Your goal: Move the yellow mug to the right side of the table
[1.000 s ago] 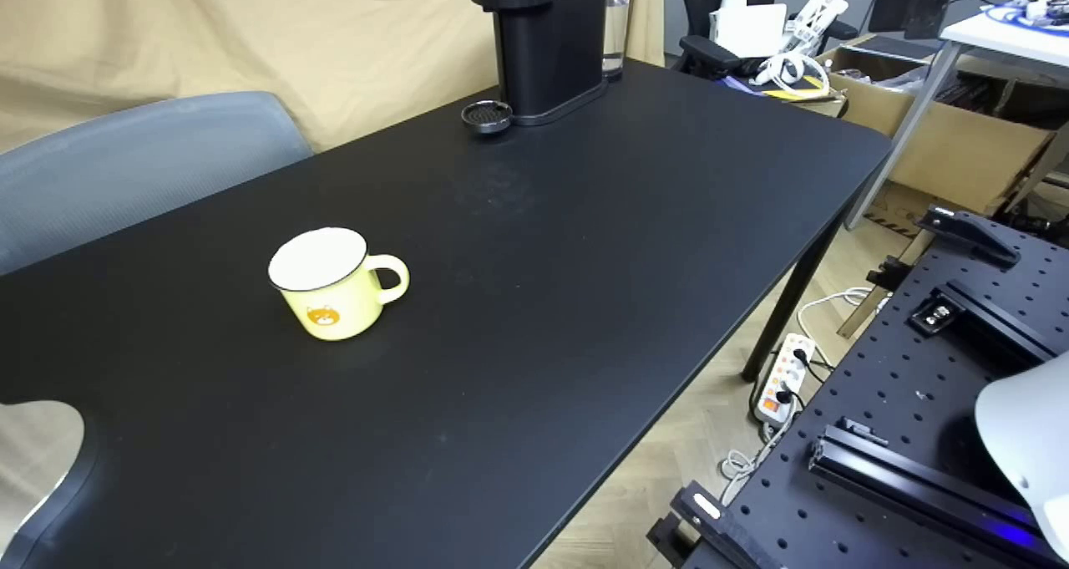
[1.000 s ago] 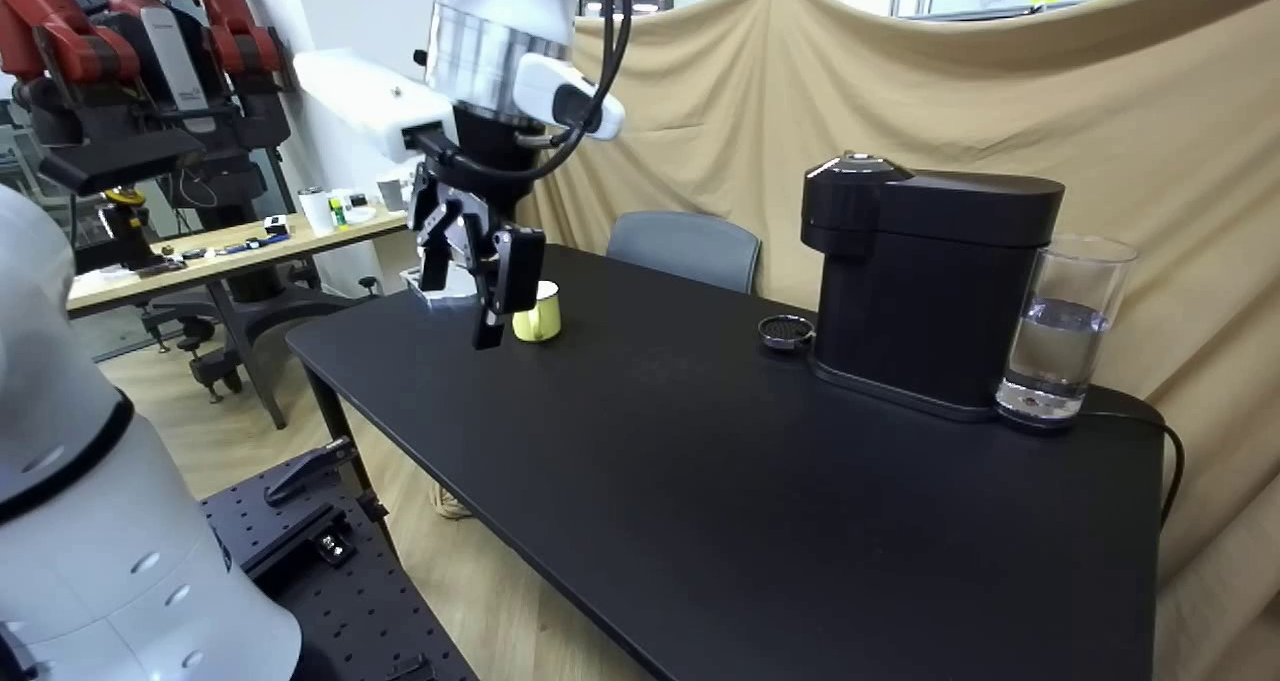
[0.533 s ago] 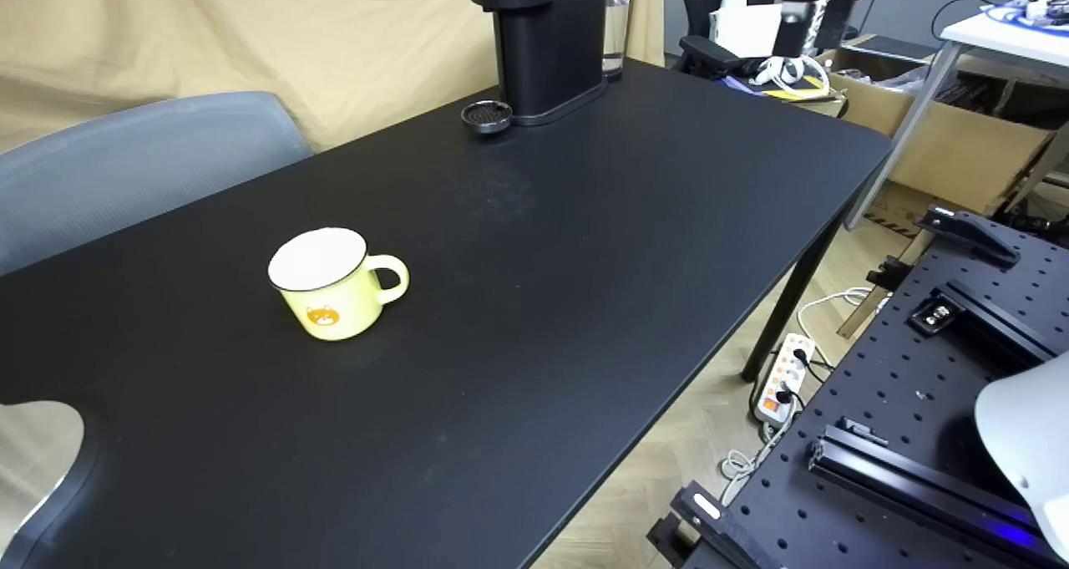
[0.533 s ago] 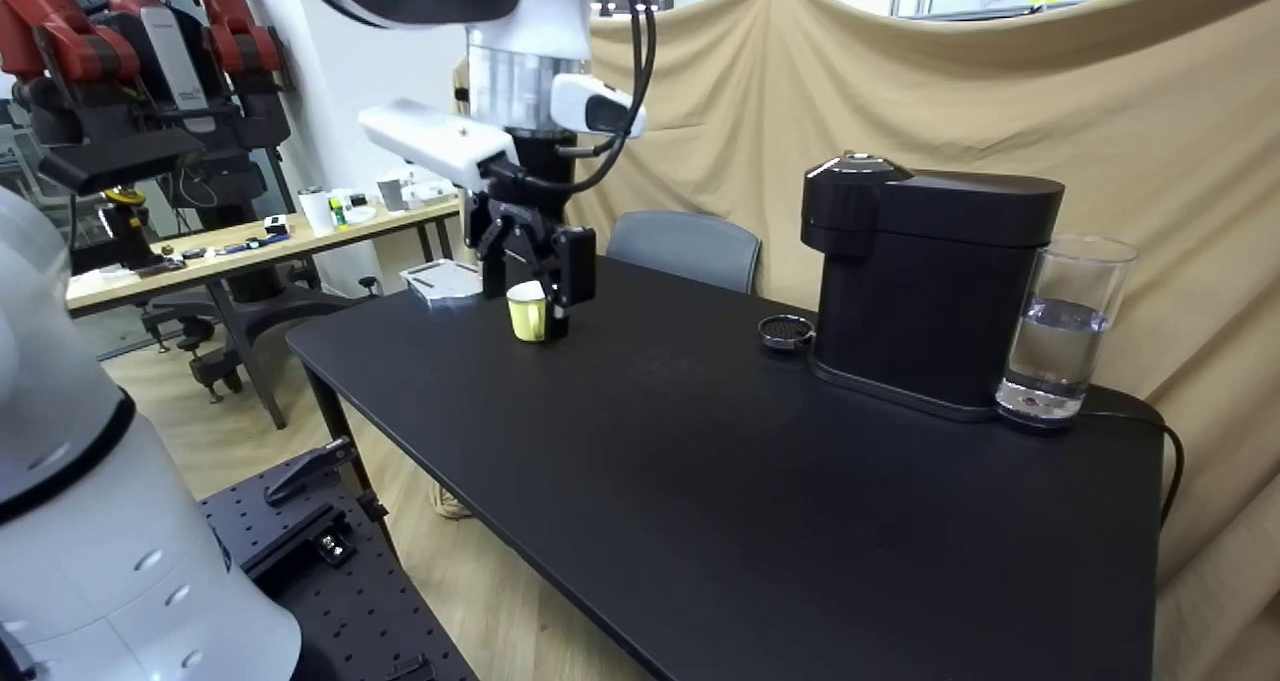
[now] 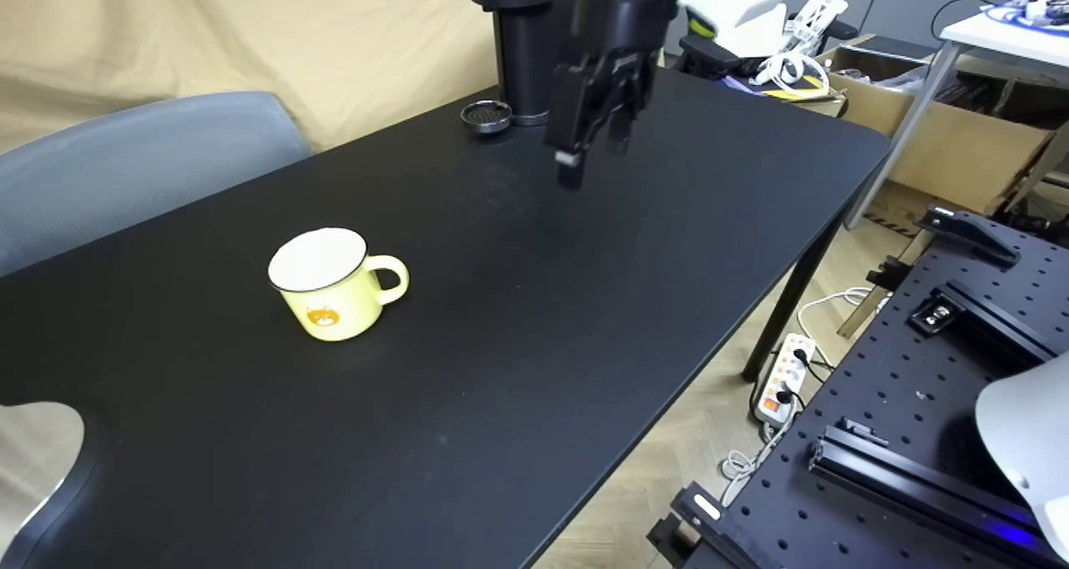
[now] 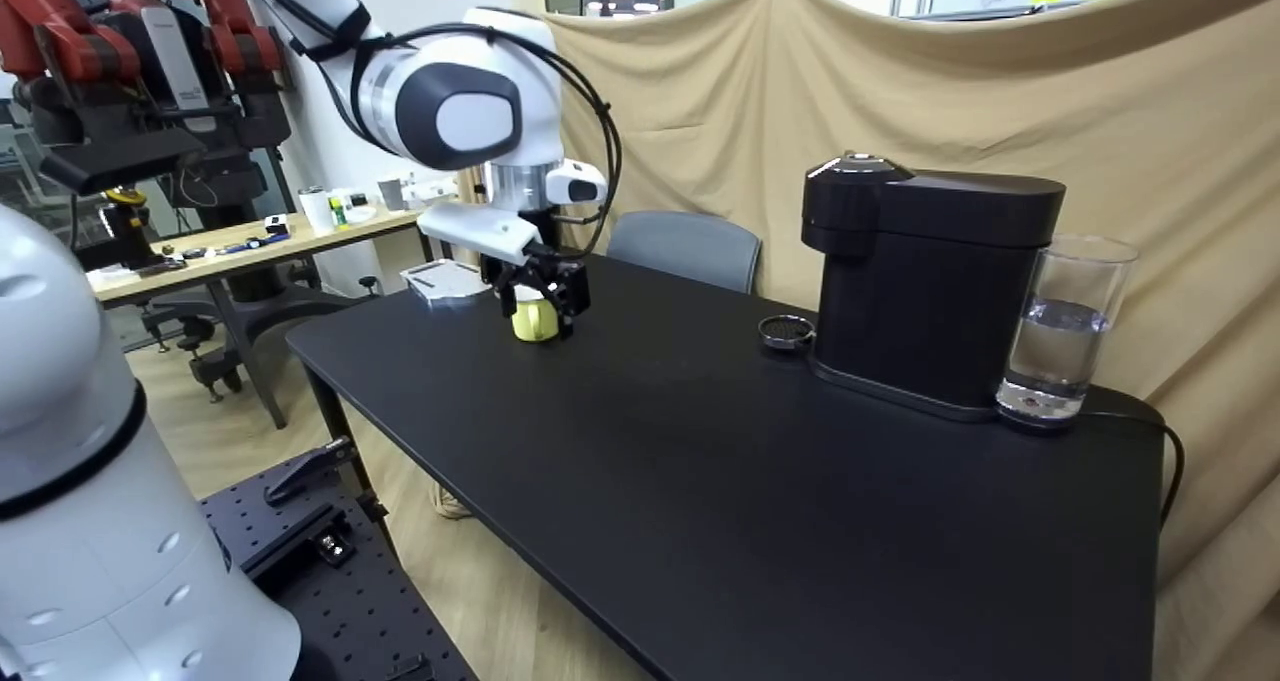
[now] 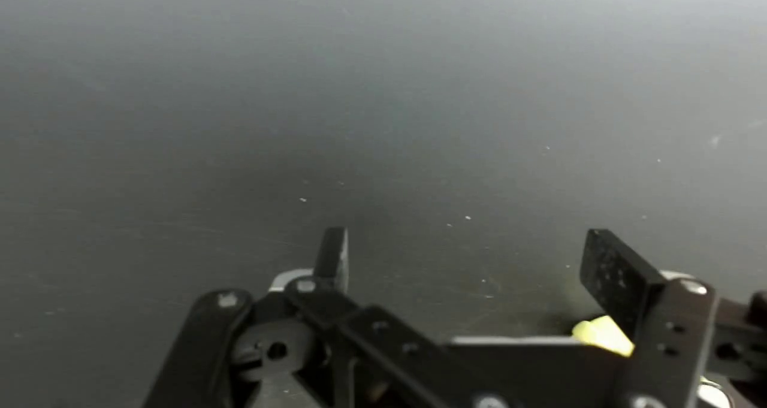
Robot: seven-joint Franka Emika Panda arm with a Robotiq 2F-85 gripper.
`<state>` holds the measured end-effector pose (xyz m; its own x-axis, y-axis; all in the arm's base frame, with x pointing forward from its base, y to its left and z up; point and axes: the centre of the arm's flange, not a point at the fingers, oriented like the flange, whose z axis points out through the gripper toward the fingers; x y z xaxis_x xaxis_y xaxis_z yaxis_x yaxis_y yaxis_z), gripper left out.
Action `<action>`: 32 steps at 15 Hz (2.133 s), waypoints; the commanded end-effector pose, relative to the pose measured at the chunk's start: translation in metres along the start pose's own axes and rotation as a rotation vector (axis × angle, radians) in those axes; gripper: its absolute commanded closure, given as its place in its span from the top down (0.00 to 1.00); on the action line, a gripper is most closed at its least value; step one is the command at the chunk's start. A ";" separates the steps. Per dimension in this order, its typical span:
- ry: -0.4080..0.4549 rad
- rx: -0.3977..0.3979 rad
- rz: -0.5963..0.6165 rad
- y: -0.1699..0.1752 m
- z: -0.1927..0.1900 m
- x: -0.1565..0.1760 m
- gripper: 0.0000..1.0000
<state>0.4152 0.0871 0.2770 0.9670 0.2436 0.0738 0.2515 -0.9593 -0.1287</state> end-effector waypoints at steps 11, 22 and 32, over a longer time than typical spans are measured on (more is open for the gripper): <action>0.103 -0.054 -0.066 -0.059 0.033 0.070 1.00; 0.245 -0.113 -0.260 -0.141 0.046 0.184 1.00; 0.232 -0.095 -0.279 -0.172 0.089 0.197 1.00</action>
<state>0.5505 0.3119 0.2386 0.8111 0.4974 0.3077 0.5213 -0.8533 0.0052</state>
